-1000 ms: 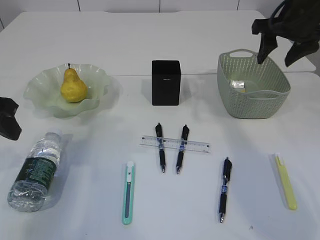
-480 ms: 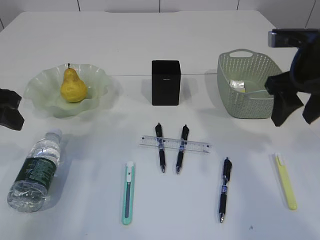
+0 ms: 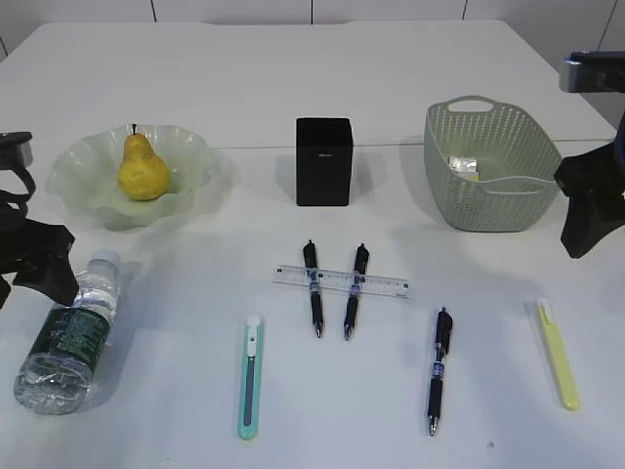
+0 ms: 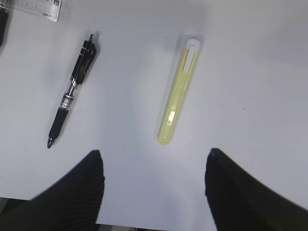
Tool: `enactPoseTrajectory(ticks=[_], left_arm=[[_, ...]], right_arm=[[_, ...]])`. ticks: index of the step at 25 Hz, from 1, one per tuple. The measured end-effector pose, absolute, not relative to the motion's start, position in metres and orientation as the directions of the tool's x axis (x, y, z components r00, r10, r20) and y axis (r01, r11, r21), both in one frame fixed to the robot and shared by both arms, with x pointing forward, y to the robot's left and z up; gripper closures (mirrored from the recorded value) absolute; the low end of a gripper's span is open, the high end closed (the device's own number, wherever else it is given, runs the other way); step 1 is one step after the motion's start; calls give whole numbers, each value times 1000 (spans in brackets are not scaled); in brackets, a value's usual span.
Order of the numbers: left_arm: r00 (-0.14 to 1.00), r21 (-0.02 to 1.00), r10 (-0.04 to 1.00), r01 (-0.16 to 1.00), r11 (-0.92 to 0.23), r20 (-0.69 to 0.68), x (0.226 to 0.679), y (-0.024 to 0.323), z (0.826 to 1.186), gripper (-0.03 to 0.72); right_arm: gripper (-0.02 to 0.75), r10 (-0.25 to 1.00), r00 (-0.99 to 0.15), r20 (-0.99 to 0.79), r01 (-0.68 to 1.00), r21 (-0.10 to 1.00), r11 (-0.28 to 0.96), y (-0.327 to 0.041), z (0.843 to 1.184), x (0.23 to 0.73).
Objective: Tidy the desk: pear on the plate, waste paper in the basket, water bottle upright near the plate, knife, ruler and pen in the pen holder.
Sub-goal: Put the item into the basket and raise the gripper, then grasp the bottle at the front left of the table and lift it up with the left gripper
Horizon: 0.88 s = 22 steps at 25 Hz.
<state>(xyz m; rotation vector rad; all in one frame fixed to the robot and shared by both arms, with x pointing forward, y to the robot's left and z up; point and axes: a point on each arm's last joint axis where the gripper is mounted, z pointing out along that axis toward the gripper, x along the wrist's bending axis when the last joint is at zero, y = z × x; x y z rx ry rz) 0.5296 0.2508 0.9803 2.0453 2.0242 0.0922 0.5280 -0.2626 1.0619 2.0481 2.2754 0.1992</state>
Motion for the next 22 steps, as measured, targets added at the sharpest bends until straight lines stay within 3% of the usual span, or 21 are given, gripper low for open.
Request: enactPoseTrajectory(ticks=[7, 22], left_arm=[[2, 266, 988, 963, 39, -152, 544, 238, 960, 127], [-43, 218, 988, 973, 75, -148, 575, 232, 930, 125]], right_arm=[[248, 994, -108, 28, 983, 152, 102, -263, 1062, 528], [248, 993, -115, -7, 976, 184, 115, -266, 1063, 532]])
